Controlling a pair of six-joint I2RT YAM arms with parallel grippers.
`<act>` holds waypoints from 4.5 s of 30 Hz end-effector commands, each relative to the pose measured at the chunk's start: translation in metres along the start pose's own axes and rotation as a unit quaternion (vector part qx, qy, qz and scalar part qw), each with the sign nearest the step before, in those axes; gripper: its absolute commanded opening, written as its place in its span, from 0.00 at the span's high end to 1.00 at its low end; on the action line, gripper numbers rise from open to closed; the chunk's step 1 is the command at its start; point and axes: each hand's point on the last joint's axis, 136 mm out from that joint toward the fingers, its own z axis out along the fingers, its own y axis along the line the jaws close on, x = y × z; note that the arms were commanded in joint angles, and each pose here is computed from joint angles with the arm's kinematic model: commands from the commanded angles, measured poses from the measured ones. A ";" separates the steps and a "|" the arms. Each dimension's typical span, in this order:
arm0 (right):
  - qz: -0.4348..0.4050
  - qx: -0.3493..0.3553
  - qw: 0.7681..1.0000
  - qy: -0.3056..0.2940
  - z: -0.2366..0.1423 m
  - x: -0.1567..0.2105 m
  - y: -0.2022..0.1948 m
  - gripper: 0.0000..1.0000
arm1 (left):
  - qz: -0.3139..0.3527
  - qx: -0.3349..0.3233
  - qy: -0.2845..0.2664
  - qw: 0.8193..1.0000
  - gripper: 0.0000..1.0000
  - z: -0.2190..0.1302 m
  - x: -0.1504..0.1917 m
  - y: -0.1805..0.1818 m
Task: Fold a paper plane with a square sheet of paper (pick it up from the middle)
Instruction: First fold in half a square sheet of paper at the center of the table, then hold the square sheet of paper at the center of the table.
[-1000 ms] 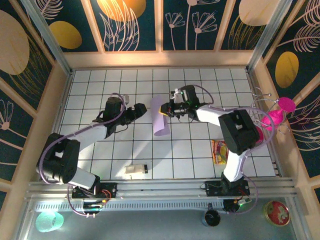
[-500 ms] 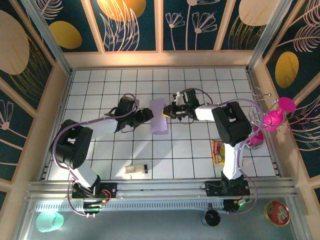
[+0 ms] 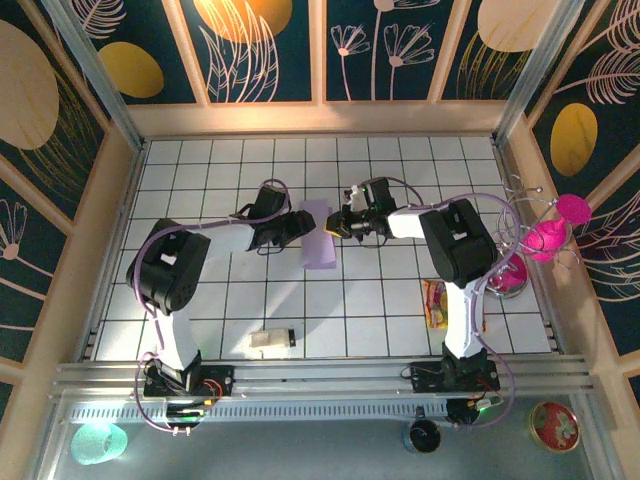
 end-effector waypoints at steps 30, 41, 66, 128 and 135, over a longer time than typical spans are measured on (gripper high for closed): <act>0.024 0.077 0.991 -0.107 -0.071 -0.016 -0.018 0.79 | 0.065 -0.223 0.101 0.967 0.56 0.043 0.071 0.114; 0.023 0.083 0.992 -0.096 -0.065 -0.013 -0.021 0.79 | 0.085 -0.278 0.120 0.949 0.54 0.047 0.082 0.141; 0.023 0.076 0.994 -0.076 -0.056 -0.011 -0.023 0.79 | 0.106 -0.301 0.141 0.937 0.50 0.055 0.087 0.152; 0.088 0.191 0.975 0.068 -0.002 0.059 -0.091 0.94 | 0.102 -0.290 0.125 0.943 0.49 0.054 0.083 0.147; 0.107 0.252 0.958 0.087 -0.007 0.072 -0.122 0.95 | 0.113 -0.231 0.057 0.965 0.49 0.035 0.037 0.078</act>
